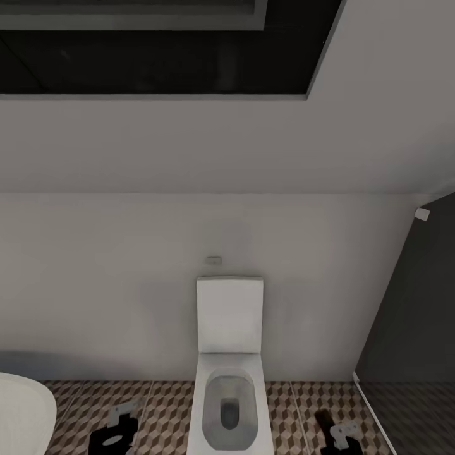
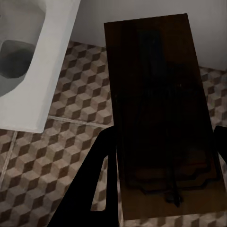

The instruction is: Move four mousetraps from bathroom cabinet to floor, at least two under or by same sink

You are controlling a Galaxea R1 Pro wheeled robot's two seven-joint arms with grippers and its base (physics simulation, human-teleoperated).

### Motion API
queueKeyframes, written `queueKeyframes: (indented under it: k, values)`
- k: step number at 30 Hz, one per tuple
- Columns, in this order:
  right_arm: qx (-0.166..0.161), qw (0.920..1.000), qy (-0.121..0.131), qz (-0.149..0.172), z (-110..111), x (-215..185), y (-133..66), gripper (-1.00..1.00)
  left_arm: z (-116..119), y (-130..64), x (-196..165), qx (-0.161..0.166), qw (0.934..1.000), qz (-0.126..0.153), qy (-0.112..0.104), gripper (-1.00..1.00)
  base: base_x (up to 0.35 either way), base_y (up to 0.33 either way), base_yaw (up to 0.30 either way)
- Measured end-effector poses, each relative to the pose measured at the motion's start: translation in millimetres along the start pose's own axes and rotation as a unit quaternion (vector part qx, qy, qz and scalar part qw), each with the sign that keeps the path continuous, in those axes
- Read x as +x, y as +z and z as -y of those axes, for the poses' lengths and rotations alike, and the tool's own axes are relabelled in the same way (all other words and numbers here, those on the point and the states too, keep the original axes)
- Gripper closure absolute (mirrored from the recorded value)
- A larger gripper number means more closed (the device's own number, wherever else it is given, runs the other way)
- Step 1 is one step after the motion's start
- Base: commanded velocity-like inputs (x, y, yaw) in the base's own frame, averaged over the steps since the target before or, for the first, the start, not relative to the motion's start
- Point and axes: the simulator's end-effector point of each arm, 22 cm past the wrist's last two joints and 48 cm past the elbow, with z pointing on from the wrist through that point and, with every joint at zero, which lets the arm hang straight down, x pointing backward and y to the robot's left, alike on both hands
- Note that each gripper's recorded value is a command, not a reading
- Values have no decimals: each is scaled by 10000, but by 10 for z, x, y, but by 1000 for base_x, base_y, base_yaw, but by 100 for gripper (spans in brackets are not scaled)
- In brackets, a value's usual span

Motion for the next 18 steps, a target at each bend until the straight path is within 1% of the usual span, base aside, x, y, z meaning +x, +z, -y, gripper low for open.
queueKeyframes:
  k: [4, 8, 14, 18]
  values:
    - [61, 9998, -12, 175, 26, -87, 1, 100, -49, 15, 100, -32, 9999, -107, 28, 100, 0, 0, 0]
    - [85, 9996, -22, 270, 35, -131, 0, 100, -65, 24, 132, -20, 9999, -136, 41, 100, 0, 0, 0]
    - [102, 9995, -31, 301, 44, -145, -1, 100, -4, 4, 153, 24, 9999, -154, 30, 100, 0, 0, 0]
    - [109, 9995, -47, 298, 43, -142, -1, 100, -19, 9, 147, 14, 9999, -149, 26, 100, 0, 0, 0]
